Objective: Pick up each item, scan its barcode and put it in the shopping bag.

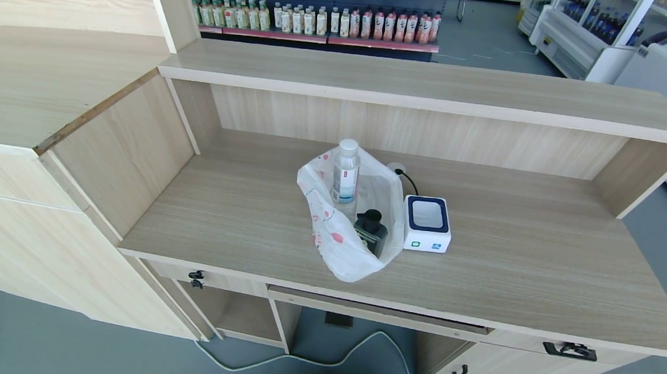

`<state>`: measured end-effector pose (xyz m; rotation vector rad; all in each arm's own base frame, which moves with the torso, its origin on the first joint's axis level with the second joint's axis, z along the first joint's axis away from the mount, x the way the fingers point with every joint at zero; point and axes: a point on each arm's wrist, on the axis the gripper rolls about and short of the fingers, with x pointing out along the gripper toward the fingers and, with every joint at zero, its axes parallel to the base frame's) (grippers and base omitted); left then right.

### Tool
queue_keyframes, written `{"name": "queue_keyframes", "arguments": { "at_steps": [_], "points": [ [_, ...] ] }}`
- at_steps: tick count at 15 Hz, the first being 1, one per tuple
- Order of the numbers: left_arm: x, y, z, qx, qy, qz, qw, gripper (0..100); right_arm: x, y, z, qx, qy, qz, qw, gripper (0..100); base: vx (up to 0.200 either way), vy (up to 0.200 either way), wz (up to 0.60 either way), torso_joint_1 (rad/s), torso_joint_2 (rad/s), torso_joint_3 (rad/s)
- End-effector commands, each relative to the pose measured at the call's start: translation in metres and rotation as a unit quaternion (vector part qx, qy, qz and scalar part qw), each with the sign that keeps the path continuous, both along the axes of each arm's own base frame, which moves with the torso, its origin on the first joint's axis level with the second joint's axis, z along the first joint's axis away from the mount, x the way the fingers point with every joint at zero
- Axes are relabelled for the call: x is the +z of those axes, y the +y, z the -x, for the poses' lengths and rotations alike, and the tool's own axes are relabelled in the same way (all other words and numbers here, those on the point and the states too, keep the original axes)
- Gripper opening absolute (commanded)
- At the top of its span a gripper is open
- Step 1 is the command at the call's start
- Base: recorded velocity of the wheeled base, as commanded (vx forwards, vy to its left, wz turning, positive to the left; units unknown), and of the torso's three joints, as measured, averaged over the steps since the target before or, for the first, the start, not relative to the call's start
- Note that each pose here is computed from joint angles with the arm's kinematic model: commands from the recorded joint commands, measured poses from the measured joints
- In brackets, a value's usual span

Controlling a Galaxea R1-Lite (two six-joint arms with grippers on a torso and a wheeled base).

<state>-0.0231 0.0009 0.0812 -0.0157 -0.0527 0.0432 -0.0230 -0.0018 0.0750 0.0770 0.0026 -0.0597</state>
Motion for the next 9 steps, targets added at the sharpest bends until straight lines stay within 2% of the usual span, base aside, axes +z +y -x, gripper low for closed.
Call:
{"name": "queue_keyframes", "arguments": {
  "at_steps": [1,9],
  "points": [
    [0.0001,0.0,0.0,0.0,-0.001,0.0,1.0,100,-0.0005,0.0,-0.0004,0.0,0.004,0.0,1.0,100,0.0,0.0,0.0,0.0,0.0,0.0],
    [0.0001,0.0,0.0,0.0,-0.001,0.0,1.0,100,-0.0006,0.0,-0.0003,0.0,0.004,0.0,1.0,100,0.0,0.0,0.0,0.0,0.0,0.0]
  ]
}}
